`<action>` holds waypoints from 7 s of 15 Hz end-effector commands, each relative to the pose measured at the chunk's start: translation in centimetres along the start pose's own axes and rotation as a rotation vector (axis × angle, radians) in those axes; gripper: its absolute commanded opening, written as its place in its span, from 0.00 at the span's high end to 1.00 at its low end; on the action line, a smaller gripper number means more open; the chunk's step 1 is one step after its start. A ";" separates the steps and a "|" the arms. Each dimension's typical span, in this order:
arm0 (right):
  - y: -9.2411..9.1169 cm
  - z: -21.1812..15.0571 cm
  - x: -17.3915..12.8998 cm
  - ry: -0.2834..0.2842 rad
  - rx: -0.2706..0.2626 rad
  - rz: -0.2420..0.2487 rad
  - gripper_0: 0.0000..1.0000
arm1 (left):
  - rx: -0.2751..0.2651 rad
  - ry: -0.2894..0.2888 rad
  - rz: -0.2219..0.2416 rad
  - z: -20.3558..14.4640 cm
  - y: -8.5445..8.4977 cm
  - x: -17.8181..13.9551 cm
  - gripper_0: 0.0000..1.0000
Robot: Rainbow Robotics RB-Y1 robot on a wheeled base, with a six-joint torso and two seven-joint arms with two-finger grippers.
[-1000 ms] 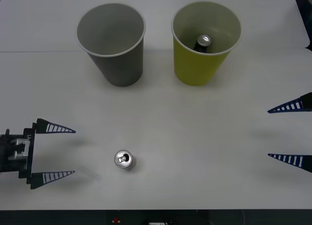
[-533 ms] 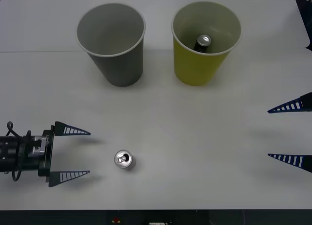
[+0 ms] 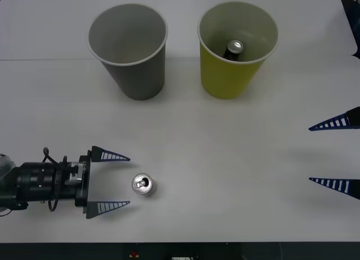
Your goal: Put the can into the green bin and the plastic bottle into the gray bin
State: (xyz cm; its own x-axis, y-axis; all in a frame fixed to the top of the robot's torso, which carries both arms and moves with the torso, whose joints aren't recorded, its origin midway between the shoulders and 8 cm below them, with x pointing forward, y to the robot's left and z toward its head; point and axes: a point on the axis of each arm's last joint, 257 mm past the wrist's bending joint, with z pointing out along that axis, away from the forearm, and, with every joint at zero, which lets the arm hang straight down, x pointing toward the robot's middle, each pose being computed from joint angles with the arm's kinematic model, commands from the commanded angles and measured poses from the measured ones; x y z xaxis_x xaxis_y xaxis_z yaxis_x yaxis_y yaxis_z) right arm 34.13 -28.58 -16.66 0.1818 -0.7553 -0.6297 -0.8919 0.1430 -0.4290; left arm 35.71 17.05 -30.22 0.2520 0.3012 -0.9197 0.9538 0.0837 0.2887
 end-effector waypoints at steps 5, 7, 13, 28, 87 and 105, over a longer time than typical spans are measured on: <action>0.0 0.0 0.0 0.000 0.000 0.000 0.00 | 0.010 -0.019 0.010 4.4 -0.7 0.1 0.00; 0.0 0.0 0.0 0.000 0.000 0.000 0.00 | 0.007 -0.029 0.011 5.4 -0.7 -0.2 0.00; 0.0 0.0 0.0 0.000 0.000 0.000 0.00 | 0.003 -0.029 0.015 6.4 -0.8 -0.1 0.21; 0.0 0.0 0.0 0.000 0.000 0.000 0.00 | 0.018 0.012 0.066 5.5 1.6 -1.5 1.00; 0.0 0.0 0.0 0.000 0.000 0.000 0.00 | -0.380 0.579 -0.249 21.1 27.0 -34.8 1.00; 0.0 0.0 0.0 0.000 0.000 0.000 0.00 | -0.340 0.553 -0.148 21.5 27.7 -33.8 0.00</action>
State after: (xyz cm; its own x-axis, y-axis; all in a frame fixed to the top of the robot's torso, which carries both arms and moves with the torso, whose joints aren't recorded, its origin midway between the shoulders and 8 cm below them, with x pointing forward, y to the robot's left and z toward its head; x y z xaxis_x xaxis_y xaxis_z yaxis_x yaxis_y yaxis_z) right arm 34.13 -28.58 -16.66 0.1819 -0.7553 -0.6297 -0.8919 0.1429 -0.4290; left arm 57.36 -11.70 3.00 -0.1044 0.7057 -0.7007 0.8345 0.4454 0.3243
